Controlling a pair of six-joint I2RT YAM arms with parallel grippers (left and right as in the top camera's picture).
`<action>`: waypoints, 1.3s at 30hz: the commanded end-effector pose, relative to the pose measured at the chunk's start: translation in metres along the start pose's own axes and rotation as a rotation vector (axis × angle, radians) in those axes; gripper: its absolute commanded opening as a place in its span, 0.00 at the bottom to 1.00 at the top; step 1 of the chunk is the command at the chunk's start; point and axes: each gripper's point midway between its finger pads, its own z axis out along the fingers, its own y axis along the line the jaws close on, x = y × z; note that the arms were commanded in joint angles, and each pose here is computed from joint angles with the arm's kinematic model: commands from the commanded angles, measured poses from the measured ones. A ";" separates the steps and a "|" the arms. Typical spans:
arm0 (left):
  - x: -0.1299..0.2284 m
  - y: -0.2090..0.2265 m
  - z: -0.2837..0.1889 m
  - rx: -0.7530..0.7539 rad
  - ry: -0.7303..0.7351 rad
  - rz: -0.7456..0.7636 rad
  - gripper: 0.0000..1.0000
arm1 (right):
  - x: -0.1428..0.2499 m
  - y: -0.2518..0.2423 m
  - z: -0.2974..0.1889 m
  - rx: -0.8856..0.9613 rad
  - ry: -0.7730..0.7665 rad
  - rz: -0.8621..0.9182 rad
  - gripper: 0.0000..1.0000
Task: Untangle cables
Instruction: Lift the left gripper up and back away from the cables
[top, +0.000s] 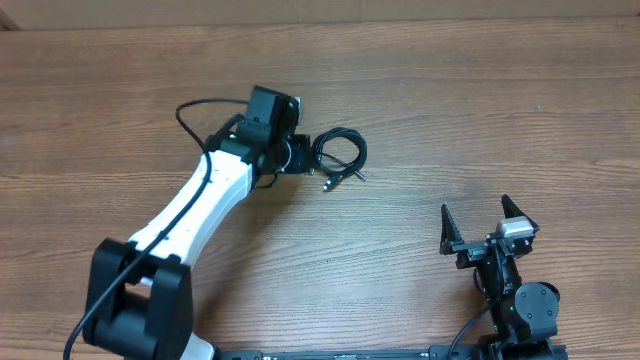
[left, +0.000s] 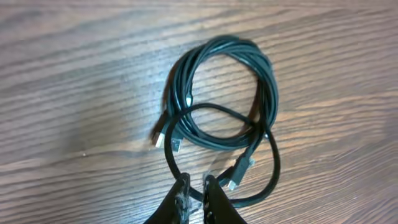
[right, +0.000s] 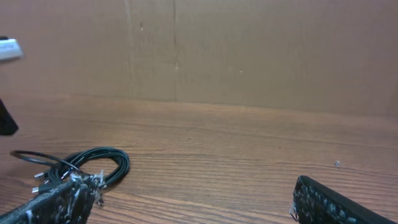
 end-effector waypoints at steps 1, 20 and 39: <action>-0.004 0.015 -0.002 -0.081 -0.022 0.016 0.09 | 0.003 -0.001 0.000 0.005 -0.001 -0.002 1.00; -0.018 0.062 0.055 -0.227 -0.038 0.011 0.31 | 0.003 -0.001 0.000 0.005 -0.001 -0.002 1.00; -0.025 0.044 0.040 0.087 0.035 -0.093 0.14 | -0.002 -0.001 0.000 0.002 -0.021 -0.002 1.00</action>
